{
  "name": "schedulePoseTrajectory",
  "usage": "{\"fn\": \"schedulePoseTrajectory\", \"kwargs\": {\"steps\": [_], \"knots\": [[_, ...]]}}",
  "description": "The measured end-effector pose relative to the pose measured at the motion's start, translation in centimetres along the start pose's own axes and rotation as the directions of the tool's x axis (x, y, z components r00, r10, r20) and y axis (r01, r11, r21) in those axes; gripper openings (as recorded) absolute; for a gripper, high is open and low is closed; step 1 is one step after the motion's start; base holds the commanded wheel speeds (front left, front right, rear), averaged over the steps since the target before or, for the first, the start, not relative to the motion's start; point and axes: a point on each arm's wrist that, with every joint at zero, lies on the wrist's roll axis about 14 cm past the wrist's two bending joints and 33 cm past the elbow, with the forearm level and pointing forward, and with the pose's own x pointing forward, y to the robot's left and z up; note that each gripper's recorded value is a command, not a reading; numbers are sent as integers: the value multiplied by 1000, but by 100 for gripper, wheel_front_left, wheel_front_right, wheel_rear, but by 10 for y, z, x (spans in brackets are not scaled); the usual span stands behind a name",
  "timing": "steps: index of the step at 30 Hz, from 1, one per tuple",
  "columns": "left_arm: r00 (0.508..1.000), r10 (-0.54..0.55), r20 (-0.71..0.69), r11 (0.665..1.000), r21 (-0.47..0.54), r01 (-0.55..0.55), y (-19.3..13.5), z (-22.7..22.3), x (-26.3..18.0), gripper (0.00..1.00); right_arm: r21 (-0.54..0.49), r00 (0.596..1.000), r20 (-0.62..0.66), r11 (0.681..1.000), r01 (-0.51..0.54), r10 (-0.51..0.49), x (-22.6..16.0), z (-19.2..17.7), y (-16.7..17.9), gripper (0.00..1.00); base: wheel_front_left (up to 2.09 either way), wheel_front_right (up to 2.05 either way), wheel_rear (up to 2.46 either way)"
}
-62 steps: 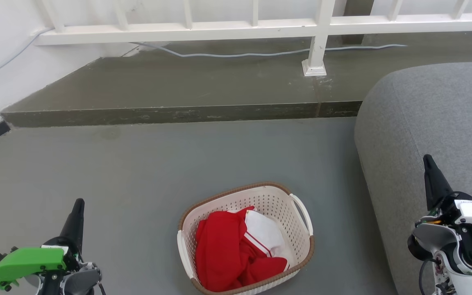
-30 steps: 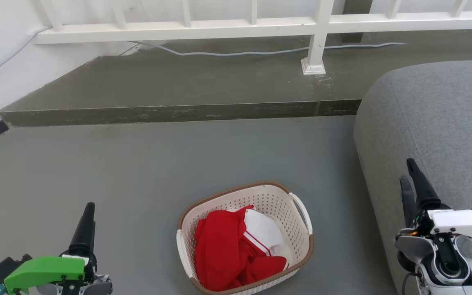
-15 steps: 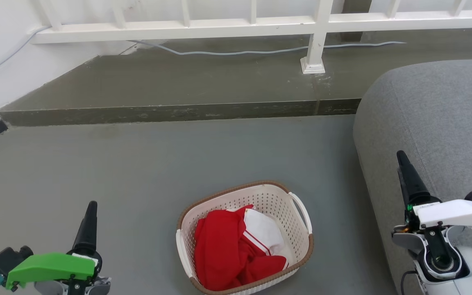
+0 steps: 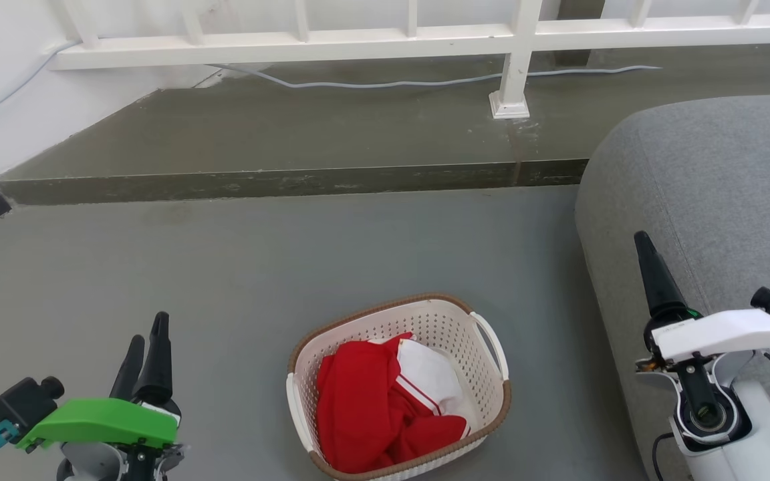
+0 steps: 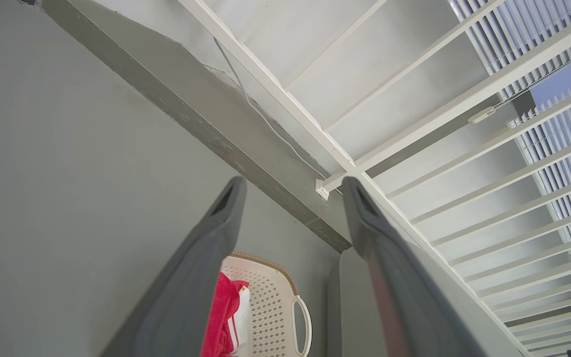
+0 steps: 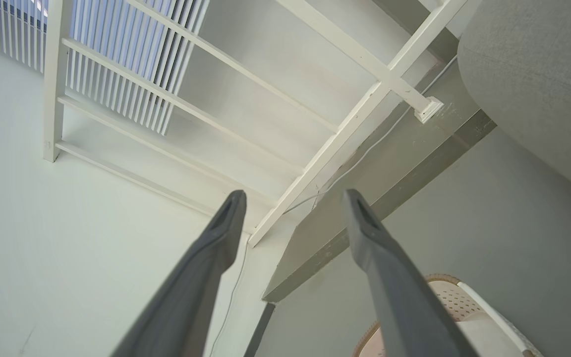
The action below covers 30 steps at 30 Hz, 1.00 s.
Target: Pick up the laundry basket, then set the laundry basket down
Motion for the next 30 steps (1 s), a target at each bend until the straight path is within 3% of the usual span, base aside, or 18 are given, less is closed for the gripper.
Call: {"fn": "schedulePoseTrajectory", "kwargs": {"steps": [16,30], "knots": [[999,-45,3,973,226,43,-11,-5,1,100,-255,999,6,966,-47,51,5,-2,13,100,0,0,0],[994,-108,17,915,393,92,-27,-7,3,100,-449,994,4,888,-96,109,6,-7,26,100,0,0,0]]}}
